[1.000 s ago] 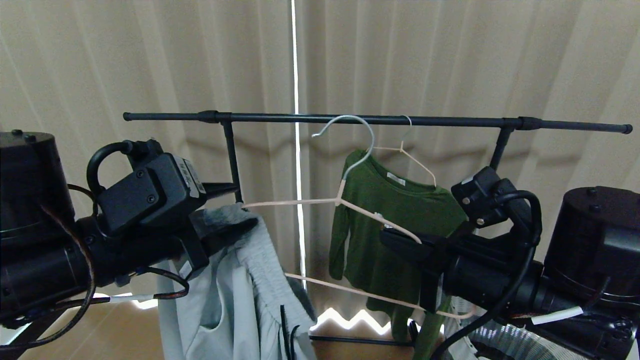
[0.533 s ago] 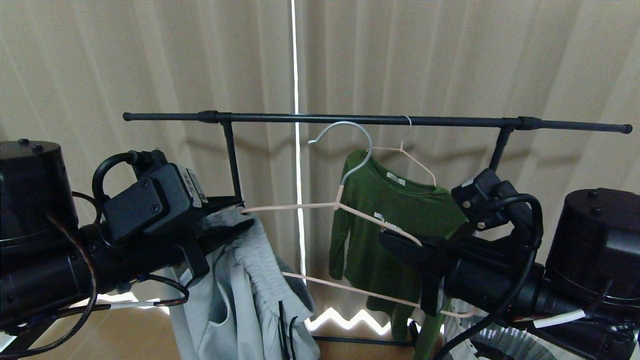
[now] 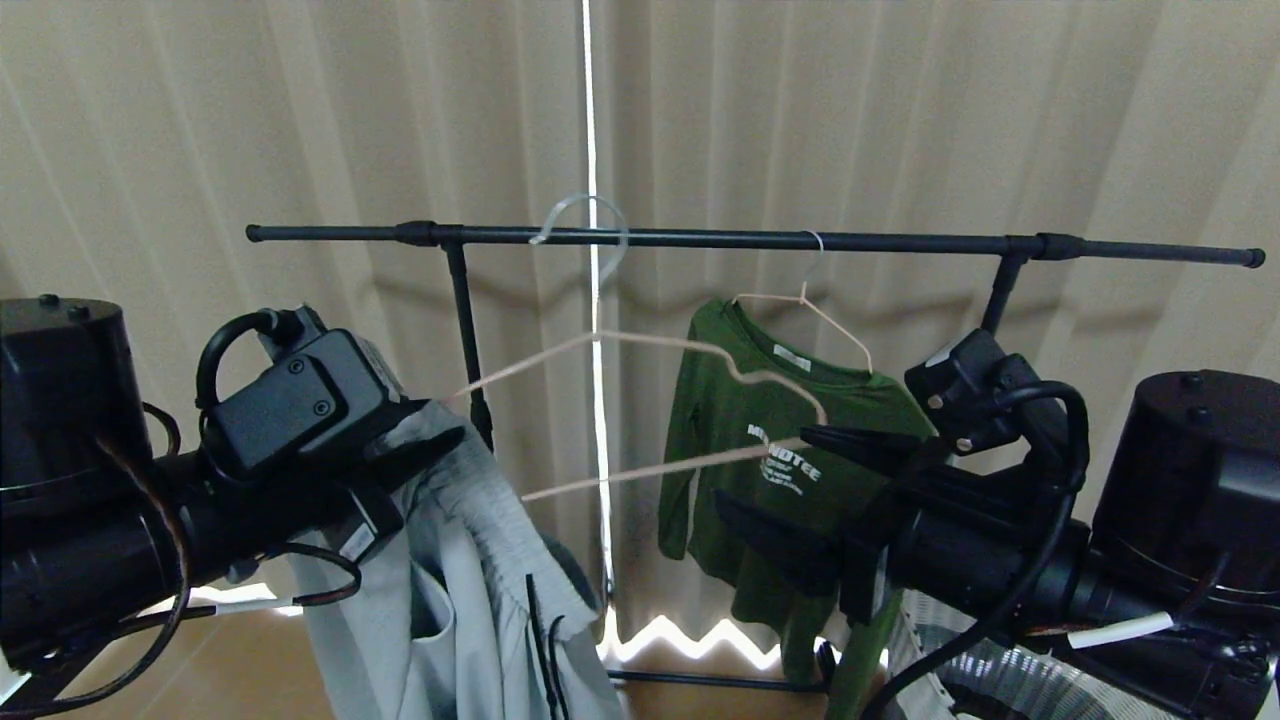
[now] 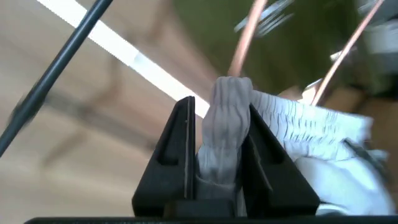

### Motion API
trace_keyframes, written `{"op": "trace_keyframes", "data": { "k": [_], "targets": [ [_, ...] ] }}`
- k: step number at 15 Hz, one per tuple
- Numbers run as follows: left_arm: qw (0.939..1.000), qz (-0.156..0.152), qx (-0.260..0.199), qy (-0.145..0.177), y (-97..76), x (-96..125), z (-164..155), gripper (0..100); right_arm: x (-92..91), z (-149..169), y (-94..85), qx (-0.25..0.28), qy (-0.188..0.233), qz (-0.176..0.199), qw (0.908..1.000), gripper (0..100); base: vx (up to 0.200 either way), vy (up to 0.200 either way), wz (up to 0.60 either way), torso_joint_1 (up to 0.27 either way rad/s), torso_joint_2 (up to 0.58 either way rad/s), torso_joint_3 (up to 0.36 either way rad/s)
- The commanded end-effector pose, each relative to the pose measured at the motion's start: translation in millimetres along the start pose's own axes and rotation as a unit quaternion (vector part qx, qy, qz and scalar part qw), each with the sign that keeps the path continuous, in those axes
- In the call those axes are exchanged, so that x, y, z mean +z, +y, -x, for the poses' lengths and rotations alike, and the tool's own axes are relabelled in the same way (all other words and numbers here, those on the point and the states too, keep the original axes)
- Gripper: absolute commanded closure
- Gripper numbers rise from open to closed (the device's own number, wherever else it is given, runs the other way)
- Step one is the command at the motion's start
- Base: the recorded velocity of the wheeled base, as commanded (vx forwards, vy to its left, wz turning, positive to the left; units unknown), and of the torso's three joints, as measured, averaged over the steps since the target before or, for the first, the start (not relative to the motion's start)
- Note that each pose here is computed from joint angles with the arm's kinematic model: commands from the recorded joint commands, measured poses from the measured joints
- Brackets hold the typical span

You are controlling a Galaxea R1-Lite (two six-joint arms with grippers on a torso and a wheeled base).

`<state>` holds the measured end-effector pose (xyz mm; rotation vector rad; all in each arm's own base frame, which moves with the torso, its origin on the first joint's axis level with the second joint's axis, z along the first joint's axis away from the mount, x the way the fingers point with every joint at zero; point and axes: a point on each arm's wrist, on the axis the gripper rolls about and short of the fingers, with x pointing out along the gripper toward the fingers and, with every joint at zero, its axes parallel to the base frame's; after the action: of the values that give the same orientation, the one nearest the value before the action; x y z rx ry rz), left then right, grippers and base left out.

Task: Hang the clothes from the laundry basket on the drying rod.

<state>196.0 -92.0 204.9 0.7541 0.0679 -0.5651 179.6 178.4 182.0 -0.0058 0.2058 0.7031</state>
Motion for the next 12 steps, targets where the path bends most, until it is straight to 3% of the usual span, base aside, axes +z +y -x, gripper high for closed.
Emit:
{"op": "trace_keyframes", "data": {
  "k": [1,3,7,9,12],
  "targets": [
    [0.9991,0.007,0.024,0.033,-0.2,-6.9,-0.1,100,1.4,-0.5,-6.2,-0.012,-0.011,0.015,0.9998,0,0.0,0.0,0.0,0.0,0.0,0.0],
    [0.9962,0.034,0.054,0.059,3.1,-10.8,0.1,100,-3.4,-0.7,-8.5,-0.014,-0.027,0.034,0.9989,0,0.0,0.0,0.0,0.0,0.0,0.0],
    [0.9958,0.072,0.043,0.039,2.2,-7.8,2.5,100,-12.4,-3.5,-9.0,-0.014,-0.011,0.035,0.9992,0,0.0,0.0,0.0,0.0,0.0,0.0],
    [0.9964,0.078,-0.014,-0.028,2.1,-3.3,6.8,100,-23.7,-7.5,-9.2,-0.012,0.012,0.035,0.9993,0,0.0,0.0,0.0,0.0,0.0,0.0],
    [0.9911,0.09,-0.064,-0.075,2.4,-0.6,10.5,100,-30.4,-12.4,-9.7,-0.012,0.027,0.021,0.9994,0,0.0,0.0,0.0,0.0,0.0,0.0]
  ]
}}
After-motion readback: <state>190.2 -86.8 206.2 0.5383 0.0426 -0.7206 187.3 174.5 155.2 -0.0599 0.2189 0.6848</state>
